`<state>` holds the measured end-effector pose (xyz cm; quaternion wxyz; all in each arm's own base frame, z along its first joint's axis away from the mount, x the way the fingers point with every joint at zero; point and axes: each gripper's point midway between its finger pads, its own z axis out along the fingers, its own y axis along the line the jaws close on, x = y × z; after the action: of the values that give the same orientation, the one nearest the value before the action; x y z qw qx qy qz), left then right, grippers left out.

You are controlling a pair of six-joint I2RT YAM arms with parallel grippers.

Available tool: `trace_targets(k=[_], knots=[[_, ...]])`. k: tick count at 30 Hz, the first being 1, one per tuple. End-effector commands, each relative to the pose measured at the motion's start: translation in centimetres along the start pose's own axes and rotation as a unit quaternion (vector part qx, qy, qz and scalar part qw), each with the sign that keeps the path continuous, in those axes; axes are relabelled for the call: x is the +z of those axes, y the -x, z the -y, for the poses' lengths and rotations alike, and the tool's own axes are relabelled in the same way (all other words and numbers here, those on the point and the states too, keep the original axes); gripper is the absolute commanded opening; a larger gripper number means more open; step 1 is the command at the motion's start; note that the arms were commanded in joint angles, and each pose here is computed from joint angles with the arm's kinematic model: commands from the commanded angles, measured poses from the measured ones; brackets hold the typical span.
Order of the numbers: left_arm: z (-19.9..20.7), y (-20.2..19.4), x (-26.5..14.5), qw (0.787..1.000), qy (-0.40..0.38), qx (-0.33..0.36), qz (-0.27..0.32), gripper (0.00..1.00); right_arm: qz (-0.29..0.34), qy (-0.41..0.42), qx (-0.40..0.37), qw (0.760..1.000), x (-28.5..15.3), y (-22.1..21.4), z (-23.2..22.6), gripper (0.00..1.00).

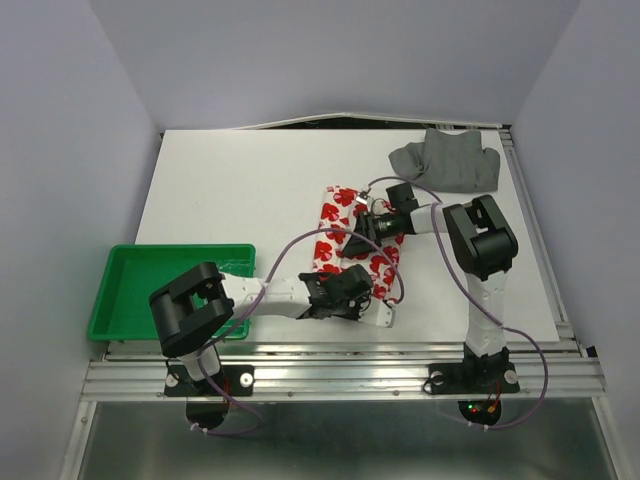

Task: Fold and stack the skirts
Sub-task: Fold the skirt

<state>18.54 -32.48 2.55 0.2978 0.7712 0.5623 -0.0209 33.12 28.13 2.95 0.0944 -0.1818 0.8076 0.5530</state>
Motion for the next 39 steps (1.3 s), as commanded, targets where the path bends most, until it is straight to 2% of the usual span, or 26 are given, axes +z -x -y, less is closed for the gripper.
trace_targets(k=[1,5,9,23,26,34,39], knots=[[1.8,1.7,-3.3,0.996,-0.078,-0.031,0.018,0.00,-0.031,-0.055,0.005,0.998,1.1,-3.0,1.8,0.45],[2.5,3.1,-5.4,0.991,-0.117,-0.046,0.037,0.00,-0.050,-0.048,-0.003,0.998,2.0,-4.4,0.2,0.44],[1.6,4.1,-7.1,0.991,-0.114,-0.061,0.043,0.00,-0.069,-0.046,-0.011,0.997,2.8,-6.1,-0.9,0.44],[-7.1,4.6,-10.0,0.998,0.018,-0.049,0.037,0.00,-0.106,-0.025,-0.026,0.994,3.6,-9.3,-3.9,0.44],[-7.3,5.0,-10.4,0.998,0.014,-0.045,0.044,0.00,-0.107,-0.024,-0.033,0.993,3.5,-8.7,-4.4,0.45],[-4.0,5.2,-10.7,0.996,-0.041,-0.047,0.065,0.00,-0.074,-0.032,-0.096,0.992,3.1,-2.3,-7.4,0.50],[-2.7,5.0,-11.1,0.995,-0.062,-0.044,0.066,0.00,-0.058,-0.058,-0.112,0.990,1.9,0.8,-7.0,0.54]])
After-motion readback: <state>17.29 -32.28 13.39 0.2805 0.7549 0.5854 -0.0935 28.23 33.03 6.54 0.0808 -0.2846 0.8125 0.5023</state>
